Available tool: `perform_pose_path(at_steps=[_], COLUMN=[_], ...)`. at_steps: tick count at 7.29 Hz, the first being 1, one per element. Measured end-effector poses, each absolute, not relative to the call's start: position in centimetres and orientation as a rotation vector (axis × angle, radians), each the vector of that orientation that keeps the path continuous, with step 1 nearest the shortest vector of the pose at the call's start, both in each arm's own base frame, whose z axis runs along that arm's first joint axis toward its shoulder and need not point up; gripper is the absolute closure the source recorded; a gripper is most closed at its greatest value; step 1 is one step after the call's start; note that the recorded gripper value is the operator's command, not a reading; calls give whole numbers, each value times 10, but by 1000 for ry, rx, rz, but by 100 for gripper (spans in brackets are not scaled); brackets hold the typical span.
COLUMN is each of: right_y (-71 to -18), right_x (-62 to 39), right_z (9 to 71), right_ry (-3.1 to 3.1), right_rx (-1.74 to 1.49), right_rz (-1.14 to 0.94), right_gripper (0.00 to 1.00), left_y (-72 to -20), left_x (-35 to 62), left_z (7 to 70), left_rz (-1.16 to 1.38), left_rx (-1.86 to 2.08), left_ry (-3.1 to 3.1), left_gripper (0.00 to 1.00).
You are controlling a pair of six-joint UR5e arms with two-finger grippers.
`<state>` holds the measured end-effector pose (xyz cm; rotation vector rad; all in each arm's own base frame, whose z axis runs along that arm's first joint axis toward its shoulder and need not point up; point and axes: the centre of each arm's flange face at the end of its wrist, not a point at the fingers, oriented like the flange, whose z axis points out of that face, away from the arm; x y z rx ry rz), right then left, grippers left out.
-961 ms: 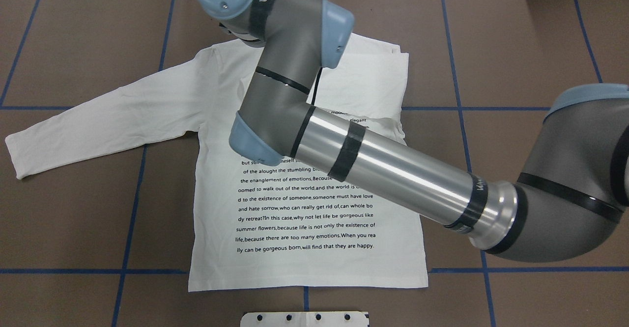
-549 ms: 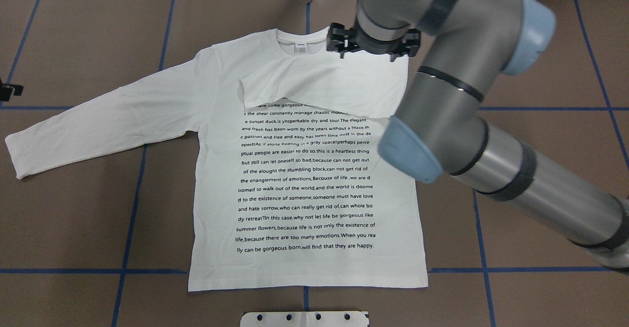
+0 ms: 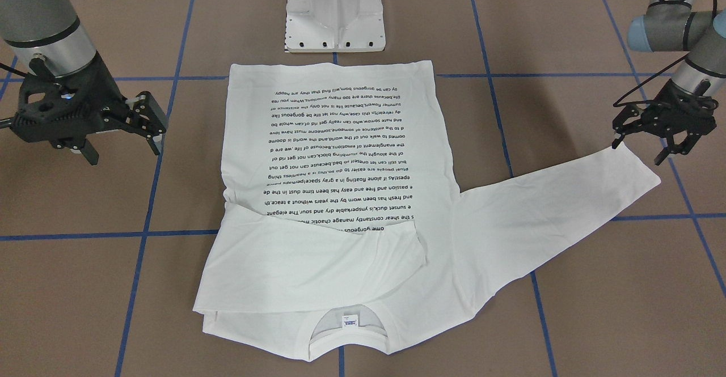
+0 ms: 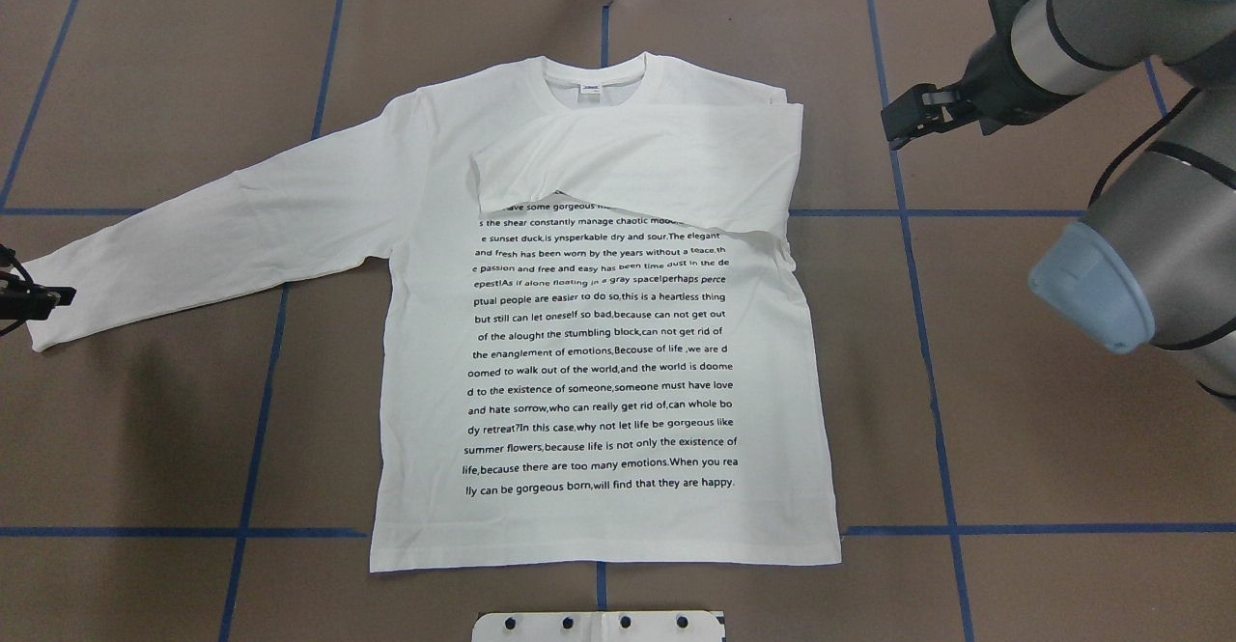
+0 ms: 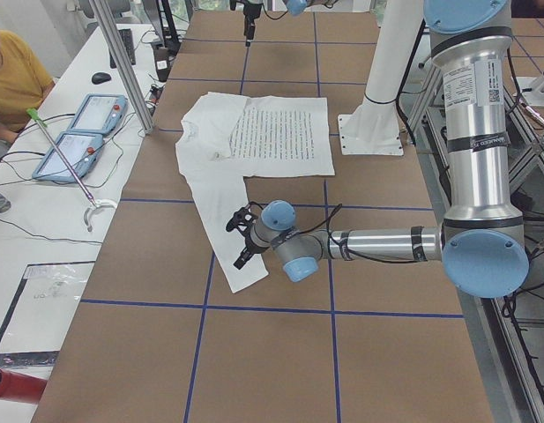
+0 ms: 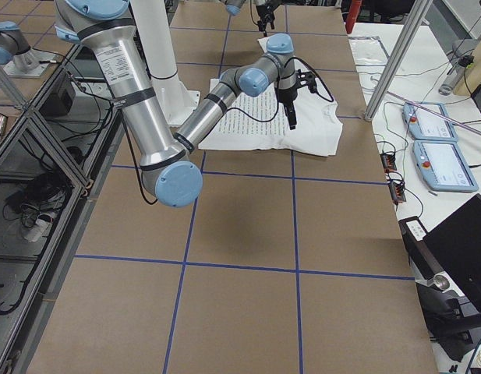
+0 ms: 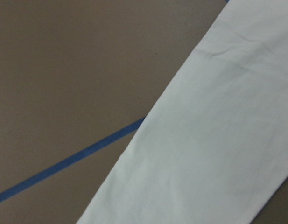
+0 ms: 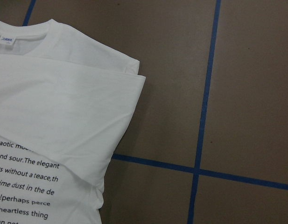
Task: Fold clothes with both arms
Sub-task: 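Release the folded sleeve and raise the right gripper away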
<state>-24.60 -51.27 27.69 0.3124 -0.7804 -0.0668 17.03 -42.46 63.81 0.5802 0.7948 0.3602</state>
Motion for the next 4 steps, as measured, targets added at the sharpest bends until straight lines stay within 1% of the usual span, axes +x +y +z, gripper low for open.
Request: perform_pose_path(at_steps=[3, 4], right_y=[-509, -509], right_x=[-237, -237], right_z=[290, 290], right_ry=[-797, -797], right_rx=[319, 319], right_rz=[-75, -75], right_gripper=[0, 0], left_y=[-407, -403], left_x=[187, 191], left_z=[655, 659], left_rz=[403, 412], left_rx=[548, 543], left_ry=[783, 775], left_gripper=[1, 9])
